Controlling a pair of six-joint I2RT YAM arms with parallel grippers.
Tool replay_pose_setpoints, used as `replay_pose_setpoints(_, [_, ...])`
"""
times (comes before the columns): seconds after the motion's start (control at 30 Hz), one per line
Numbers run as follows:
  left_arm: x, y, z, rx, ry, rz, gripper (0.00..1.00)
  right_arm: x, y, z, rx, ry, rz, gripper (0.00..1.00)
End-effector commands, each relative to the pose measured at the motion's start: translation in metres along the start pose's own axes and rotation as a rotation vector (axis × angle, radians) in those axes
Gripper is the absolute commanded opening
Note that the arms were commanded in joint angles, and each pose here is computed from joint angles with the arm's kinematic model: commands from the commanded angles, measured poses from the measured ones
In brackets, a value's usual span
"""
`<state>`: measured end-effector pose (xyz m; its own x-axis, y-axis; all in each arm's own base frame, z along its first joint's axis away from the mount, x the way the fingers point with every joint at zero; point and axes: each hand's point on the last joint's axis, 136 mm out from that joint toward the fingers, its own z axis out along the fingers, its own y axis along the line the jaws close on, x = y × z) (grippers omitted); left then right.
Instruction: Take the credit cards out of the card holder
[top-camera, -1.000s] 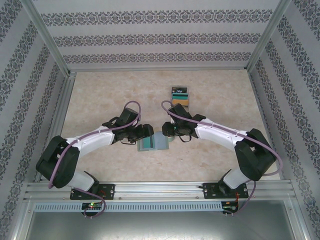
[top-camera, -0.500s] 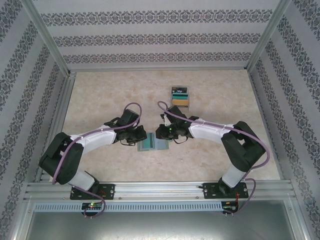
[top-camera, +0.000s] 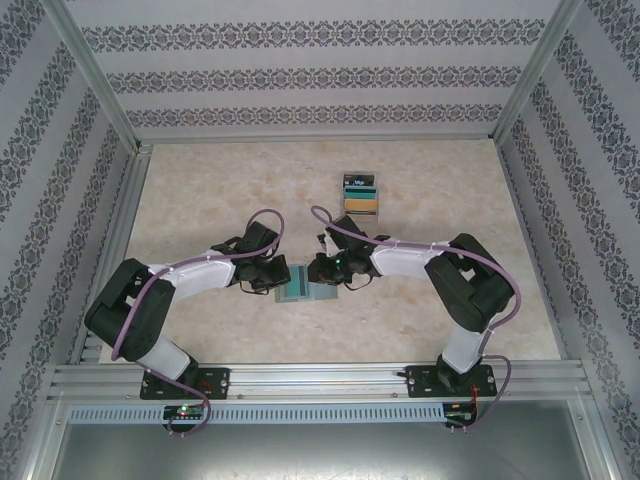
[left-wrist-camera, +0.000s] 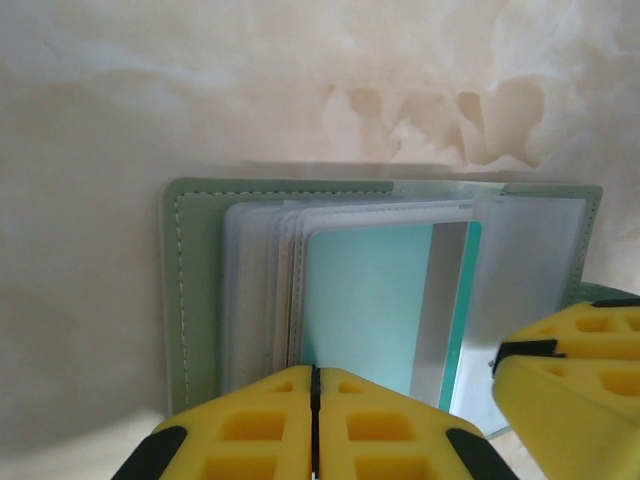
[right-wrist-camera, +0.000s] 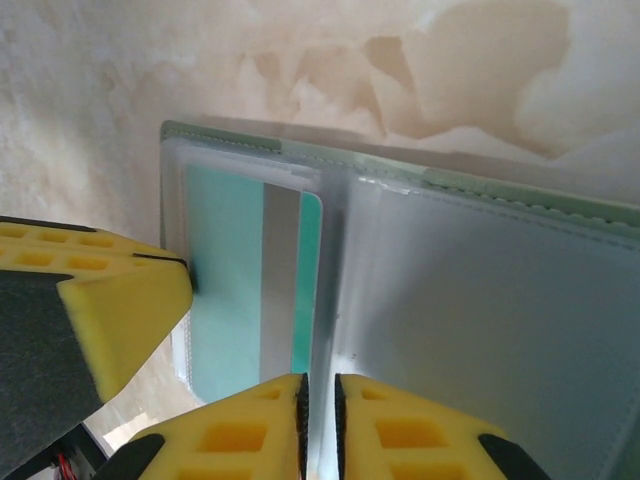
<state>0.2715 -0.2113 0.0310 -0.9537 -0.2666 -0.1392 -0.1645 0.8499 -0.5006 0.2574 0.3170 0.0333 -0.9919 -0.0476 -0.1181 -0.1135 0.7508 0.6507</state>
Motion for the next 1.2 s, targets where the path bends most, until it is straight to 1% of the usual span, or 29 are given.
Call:
replay_pose_setpoints(0.0, [0.009,0.018,0.010,-0.044,0.040,-0.011,0.09,0.002,-0.004,0.004,-0.020,0.019,0.029,0.20])
replay_pose_setpoints(0.43, [0.014,0.022,0.014,-0.052,0.058,-0.022,0.09,0.003,-0.004,0.015,-0.060,0.051,0.049,0.19])
replay_pose_setpoints(0.47, [0.014,0.023,0.014,-0.053,0.058,-0.024,0.09,0.003,-0.005,0.015,-0.060,0.052,0.050,0.18])
replay_pose_setpoints(0.57, [0.014,0.022,0.014,-0.049,0.058,-0.024,0.09,0.002,-0.005,0.014,-0.063,0.051,0.054,0.09])
replay_pose_setpoints(0.63, [0.013,0.022,0.014,-0.052,0.057,-0.024,0.09,0.002,-0.007,0.014,-0.065,0.048,0.058,0.00])
replay_pose_setpoints(0.93, [0.012,0.028,0.011,-0.088,0.051,-0.002,0.08,0.003,-0.021,0.005,-0.055,0.028,0.088,0.00])
replay_pose_setpoints(1.17, [0.011,0.027,0.010,-0.089,0.051,0.005,0.09,0.004,-0.030,-0.003,-0.050,0.012,0.103,0.00])
